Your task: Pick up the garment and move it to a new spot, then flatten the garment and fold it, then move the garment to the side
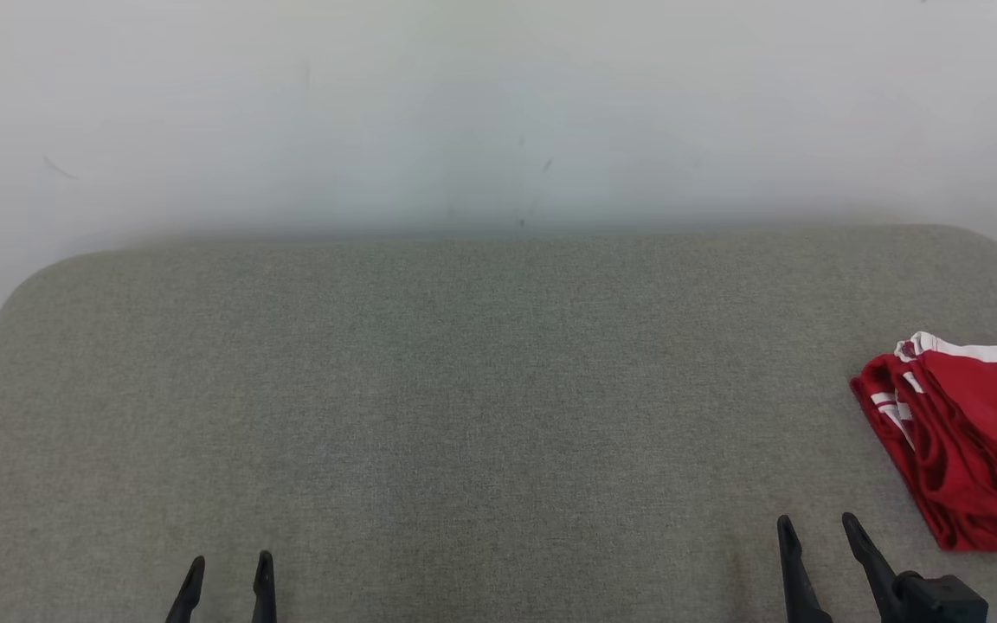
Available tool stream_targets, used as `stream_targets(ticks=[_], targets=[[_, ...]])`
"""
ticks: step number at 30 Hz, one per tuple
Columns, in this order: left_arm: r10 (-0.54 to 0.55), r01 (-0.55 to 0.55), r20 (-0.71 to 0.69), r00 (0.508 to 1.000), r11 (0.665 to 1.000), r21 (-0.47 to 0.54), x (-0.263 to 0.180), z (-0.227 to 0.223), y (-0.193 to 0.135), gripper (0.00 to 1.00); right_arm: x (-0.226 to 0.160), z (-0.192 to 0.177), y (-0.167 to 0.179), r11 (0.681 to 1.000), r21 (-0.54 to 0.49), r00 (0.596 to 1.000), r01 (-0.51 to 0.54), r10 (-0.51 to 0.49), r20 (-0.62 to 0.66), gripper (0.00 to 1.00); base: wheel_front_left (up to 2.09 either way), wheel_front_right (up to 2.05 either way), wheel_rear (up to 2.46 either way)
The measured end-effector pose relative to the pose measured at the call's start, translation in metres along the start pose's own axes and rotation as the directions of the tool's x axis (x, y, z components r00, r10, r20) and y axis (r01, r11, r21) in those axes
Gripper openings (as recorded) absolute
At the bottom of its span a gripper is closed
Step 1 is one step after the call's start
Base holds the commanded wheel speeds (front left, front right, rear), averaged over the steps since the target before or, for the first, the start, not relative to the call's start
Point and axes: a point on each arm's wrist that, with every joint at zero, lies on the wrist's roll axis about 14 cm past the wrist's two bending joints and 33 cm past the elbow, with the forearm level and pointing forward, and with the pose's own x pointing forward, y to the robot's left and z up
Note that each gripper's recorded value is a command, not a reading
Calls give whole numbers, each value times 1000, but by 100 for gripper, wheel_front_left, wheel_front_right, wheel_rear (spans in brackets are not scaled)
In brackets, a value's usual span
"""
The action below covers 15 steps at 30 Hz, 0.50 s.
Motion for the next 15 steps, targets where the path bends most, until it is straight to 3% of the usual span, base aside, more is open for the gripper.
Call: stream_targets(ticks=[15], targets=[[-12,12,3,1000,1000,-8,1,1,-3,100,-2,-4,3,999,40,1000,-3,3,1,100,0,0,0]])
